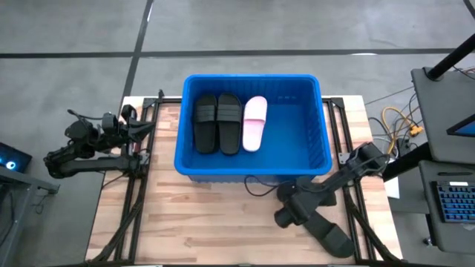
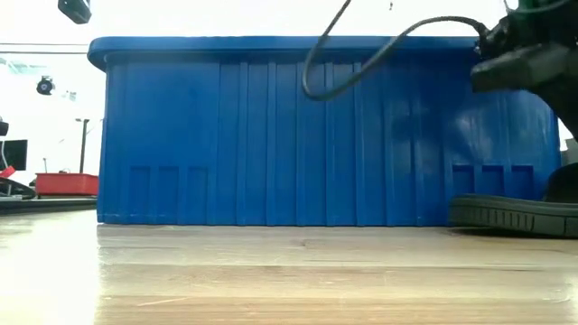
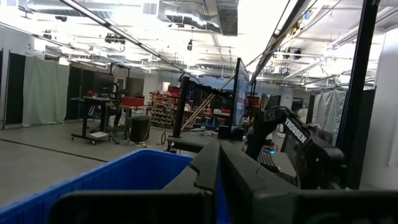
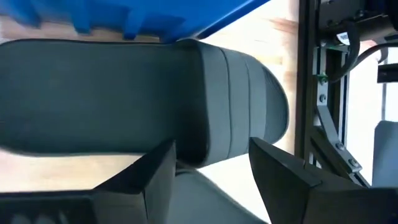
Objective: Pick and place slides into bin
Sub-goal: Put the black slide into the blue bin
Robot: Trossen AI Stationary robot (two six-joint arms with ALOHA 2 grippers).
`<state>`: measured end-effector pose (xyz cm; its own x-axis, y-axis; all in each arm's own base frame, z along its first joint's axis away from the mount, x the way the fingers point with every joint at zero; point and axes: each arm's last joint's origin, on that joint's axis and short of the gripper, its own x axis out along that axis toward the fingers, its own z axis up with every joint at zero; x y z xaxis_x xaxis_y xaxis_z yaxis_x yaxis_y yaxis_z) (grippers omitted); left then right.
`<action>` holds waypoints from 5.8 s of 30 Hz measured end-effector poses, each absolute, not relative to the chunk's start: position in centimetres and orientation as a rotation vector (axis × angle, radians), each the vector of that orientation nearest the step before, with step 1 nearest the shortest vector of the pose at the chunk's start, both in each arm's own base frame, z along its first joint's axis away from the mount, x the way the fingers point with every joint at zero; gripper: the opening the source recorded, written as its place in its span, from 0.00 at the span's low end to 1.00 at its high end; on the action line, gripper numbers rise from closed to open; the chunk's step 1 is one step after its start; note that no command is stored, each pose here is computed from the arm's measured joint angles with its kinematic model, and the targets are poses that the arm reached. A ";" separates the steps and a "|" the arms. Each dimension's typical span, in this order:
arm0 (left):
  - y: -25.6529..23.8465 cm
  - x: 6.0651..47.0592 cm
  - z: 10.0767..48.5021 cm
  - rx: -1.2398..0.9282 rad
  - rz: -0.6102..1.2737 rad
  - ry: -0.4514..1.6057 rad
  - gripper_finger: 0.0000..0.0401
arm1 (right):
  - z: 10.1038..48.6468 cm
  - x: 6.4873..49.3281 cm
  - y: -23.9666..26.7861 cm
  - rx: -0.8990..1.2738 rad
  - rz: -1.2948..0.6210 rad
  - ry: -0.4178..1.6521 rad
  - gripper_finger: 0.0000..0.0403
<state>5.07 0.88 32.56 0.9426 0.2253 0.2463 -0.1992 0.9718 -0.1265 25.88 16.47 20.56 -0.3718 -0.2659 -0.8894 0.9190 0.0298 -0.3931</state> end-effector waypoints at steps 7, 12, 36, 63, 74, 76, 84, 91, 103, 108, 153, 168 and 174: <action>0.9 5.1 32.6 -0.101 0.217 -0.262 0.00 | 18.1 25.7 16.4 0.621 -1.567 1.384 0.48; 0.9 5.1 32.6 -0.101 0.217 -0.263 0.00 | 16.4 25.6 16.3 0.541 -1.585 1.426 0.48; 0.8 5.1 32.6 -0.099 0.197 -0.262 0.00 | 13.6 23.8 15.5 0.492 -1.817 1.438 0.46; 0.8 4.9 32.8 -0.099 0.197 -0.280 0.00 | 16.9 26.6 17.1 0.555 -1.555 1.449 0.03; 0.8 4.8 32.9 -0.099 0.197 -0.285 0.00 | 21.2 29.3 18.2 0.536 -1.237 1.397 0.03; 0.8 4.8 32.9 -0.099 0.197 -0.285 0.00 | 22.1 29.7 18.4 0.545 -1.181 1.389 0.03; 0.8 4.8 32.9 -0.099 0.197 -0.285 0.00 | 26.7 31.5 19.0 0.574 -1.008 1.216 0.03; 0.8 4.8 32.9 -0.100 0.197 -0.286 0.00 | 31.3 32.8 19.4 0.515 -0.825 1.002 0.03; 0.8 4.8 32.9 -0.101 0.197 -0.286 0.00 | 39.8 34.1 18.8 0.372 -0.676 0.503 0.03; 0.8 4.8 32.9 -0.103 0.197 -0.286 0.00 | 42.7 34.7 18.8 0.282 -0.623 0.329 0.03; 0.9 4.7 32.9 -0.106 0.227 -0.287 0.00 | 53.9 33.5 2.4 0.092 0.037 0.105 0.03; 1.2 4.6 32.9 -0.124 0.352 -0.296 0.00 | 47.2 39.3 0.2 0.037 0.506 0.256 0.02; 1.3 4.6 33.0 -0.150 0.374 -0.306 0.00 | 45.2 38.6 -3.5 0.085 0.372 0.353 0.02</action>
<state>4.59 1.30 32.96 0.8855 0.3809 0.2662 -0.3361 0.9205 -0.1994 38.57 -3.47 45.19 0.8716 0.3697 -0.3219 -0.3405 0.9290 0.1449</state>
